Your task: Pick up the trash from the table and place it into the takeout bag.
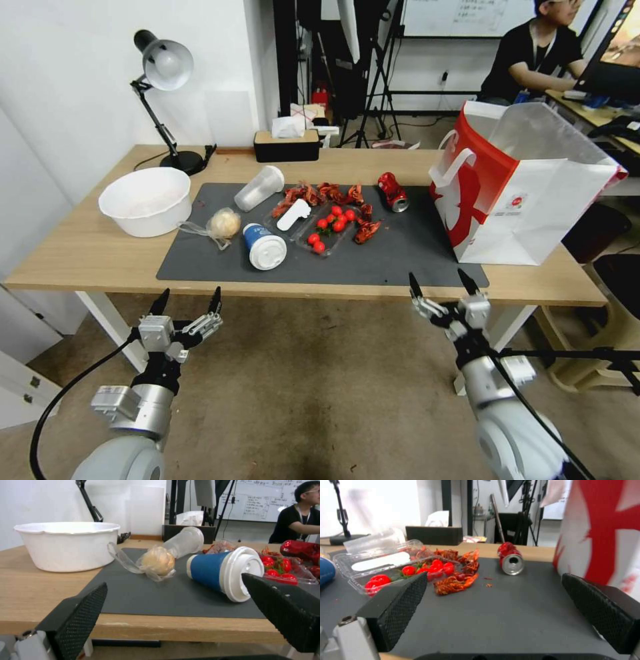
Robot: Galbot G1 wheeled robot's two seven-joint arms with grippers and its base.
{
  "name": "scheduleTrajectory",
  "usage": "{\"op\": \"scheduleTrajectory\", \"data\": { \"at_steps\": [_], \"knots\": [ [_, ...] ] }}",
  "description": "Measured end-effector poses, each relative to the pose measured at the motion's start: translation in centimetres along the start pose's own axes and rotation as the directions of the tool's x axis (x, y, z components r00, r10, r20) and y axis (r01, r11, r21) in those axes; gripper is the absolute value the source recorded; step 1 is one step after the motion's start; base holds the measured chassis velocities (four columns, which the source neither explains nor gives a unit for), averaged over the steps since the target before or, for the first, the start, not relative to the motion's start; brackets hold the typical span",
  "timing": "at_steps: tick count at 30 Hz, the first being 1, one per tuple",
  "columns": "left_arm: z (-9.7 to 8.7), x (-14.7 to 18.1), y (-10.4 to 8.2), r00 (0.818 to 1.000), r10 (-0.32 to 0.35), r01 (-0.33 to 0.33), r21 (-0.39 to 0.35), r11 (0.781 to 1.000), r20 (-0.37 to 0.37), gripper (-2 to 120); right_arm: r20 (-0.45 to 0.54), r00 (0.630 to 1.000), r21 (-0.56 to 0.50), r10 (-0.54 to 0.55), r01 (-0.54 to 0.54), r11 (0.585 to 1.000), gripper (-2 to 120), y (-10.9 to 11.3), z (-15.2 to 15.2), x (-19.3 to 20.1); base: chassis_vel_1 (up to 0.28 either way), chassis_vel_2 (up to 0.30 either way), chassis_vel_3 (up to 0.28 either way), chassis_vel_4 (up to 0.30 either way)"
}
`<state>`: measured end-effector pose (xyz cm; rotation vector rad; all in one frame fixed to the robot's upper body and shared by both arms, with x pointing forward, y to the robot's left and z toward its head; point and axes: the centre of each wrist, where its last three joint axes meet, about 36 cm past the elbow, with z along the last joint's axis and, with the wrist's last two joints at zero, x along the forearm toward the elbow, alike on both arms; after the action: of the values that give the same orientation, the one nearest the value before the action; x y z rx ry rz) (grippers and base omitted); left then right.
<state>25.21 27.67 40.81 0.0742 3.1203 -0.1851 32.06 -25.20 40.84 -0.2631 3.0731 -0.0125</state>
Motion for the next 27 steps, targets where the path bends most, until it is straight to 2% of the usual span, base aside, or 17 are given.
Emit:
{"op": "scheduleTrajectory", "data": {
  "at_steps": [7,19,27],
  "knots": [
    [-0.1,0.0,0.1,1.0,-0.003,0.003,-0.002,1.0,0.001,100,-0.028,1.0,0.015,-0.012,0.012,1.0,100,0.5,-1.3,-1.8,0.0,0.0,0.0,0.0],
    [-0.3,-0.2,-0.1,1.0,0.0,0.0,-0.011,1.0,-0.003,100,-0.126,0.992,0.011,-0.019,0.02,1.0,100,1.8,-4.0,-7.3,0.0,0.0,0.0,0.0],
    [-0.3,-0.4,0.0,1.0,-0.003,0.003,-0.01,1.0,-0.006,100,-0.201,0.977,0.034,0.07,-0.065,0.997,100,1.2,-4.7,-12.2,0.0,0.0,0.0,0.0]
  ]
}}
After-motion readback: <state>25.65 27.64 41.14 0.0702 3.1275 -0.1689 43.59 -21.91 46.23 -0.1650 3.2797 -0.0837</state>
